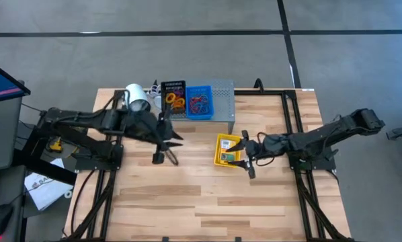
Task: Pick & Place Office Desk Supplies
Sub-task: Put the yellow basket on the shelf
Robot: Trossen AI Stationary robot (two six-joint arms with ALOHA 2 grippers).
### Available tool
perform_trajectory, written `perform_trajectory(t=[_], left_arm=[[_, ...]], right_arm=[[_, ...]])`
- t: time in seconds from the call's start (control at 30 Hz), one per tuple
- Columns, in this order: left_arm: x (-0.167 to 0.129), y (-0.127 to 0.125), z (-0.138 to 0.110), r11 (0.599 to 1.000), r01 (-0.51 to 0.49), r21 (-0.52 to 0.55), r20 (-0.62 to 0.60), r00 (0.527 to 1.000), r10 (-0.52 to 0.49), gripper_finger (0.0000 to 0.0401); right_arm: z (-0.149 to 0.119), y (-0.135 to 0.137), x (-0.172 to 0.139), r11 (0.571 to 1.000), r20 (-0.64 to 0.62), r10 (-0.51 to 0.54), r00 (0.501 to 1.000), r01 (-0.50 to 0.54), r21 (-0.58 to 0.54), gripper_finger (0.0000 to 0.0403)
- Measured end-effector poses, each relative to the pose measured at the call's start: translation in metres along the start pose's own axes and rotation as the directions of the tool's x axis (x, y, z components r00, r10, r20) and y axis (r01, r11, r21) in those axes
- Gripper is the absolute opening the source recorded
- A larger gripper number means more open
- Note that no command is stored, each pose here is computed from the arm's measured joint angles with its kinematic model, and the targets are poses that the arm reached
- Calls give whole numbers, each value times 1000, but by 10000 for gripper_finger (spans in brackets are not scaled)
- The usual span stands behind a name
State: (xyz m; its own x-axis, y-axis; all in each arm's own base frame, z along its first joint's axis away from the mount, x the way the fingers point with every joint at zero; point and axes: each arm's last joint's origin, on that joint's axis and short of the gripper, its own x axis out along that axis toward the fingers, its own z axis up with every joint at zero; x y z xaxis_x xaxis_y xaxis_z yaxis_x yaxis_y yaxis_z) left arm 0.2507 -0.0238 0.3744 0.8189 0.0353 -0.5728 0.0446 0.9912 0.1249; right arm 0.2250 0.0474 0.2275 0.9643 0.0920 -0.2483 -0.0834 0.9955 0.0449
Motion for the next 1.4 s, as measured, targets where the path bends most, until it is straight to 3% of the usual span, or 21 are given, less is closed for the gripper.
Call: perform_trajectory(t=[0.17,0.33,0.6,0.8,1.17,1.4], left_arm=[[6,-16,-37,999,36,10,135,990,-37,88],[8,-28,-70,995,89,-44,257,964,-75,88],[7,-42,-99,988,156,-24,380,915,-135,88],[11,-45,-109,984,171,-45,378,915,-142,88],[11,-45,-109,984,171,-46,376,916,-142,88],[11,-45,-108,984,172,-47,387,911,-141,88]], right_arm=[[2,3,18,1000,-140,-20,990,21,6,223],[-11,-3,39,993,-341,-67,938,95,66,223],[-37,-3,70,982,-479,-89,874,157,104,223],[-53,1,79,972,-571,-87,816,195,131,223],[-58,11,73,968,-644,-103,758,225,110,223],[-59,11,72,968,-652,-106,751,228,104,215]])
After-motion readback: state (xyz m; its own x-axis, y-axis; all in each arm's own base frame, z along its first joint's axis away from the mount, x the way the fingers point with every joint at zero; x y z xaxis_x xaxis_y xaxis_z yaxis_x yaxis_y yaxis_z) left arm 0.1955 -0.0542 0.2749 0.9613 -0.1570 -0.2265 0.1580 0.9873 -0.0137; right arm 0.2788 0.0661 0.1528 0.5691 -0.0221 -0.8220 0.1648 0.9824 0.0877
